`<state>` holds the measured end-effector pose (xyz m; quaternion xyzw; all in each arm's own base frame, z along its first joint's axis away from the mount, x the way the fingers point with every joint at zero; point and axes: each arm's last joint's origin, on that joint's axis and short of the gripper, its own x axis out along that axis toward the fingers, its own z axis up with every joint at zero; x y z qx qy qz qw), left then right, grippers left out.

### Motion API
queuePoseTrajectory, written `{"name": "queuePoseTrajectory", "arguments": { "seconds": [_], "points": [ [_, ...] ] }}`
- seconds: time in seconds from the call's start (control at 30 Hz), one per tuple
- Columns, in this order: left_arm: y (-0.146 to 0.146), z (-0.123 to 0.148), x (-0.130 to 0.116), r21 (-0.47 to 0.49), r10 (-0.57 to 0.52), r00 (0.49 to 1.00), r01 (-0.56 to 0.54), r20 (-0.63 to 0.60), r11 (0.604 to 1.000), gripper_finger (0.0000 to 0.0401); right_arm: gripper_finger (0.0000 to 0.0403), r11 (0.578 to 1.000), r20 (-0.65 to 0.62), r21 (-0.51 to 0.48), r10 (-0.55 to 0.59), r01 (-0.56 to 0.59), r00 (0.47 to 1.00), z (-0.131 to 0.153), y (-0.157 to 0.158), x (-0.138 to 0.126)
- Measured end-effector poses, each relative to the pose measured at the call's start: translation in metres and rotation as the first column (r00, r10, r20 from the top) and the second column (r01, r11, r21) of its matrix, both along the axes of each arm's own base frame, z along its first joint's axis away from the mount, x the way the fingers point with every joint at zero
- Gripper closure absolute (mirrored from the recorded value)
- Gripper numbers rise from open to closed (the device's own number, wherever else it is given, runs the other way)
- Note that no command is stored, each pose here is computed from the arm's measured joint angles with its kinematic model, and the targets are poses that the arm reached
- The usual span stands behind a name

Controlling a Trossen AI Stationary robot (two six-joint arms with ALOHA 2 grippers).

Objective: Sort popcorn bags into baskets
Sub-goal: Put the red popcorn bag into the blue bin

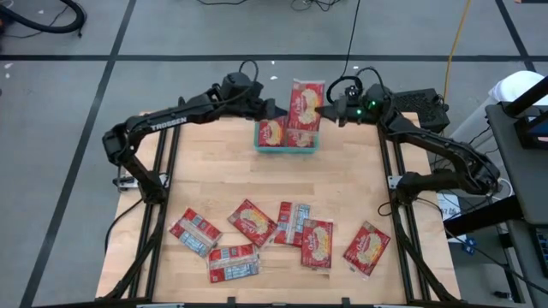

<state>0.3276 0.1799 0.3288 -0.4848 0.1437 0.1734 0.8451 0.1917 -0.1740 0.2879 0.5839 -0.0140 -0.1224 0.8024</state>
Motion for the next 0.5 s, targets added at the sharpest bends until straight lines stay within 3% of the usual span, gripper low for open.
{"name": "queuePoseTrajectory", "arguments": {
  "seconds": [0.23, 0.5],
  "points": [
    [0.009, 0.003, -0.020, 0.025, 0.030, 0.996, -0.028, -0.078, 0.999, 0.0149, 0.0399, 0.999, -0.090, 0.015, 0.052, -0.051, 0.995, 0.016, -0.030, 0.016],
    [0.008, 0.003, -0.023, 0.055, 0.015, 0.995, -0.010, -0.101, 0.998, 0.0183, 0.0398, 0.985, -0.188, 0.138, 0.127, -0.102, 0.974, -0.025, -0.068, 0.040]
  ]
}}
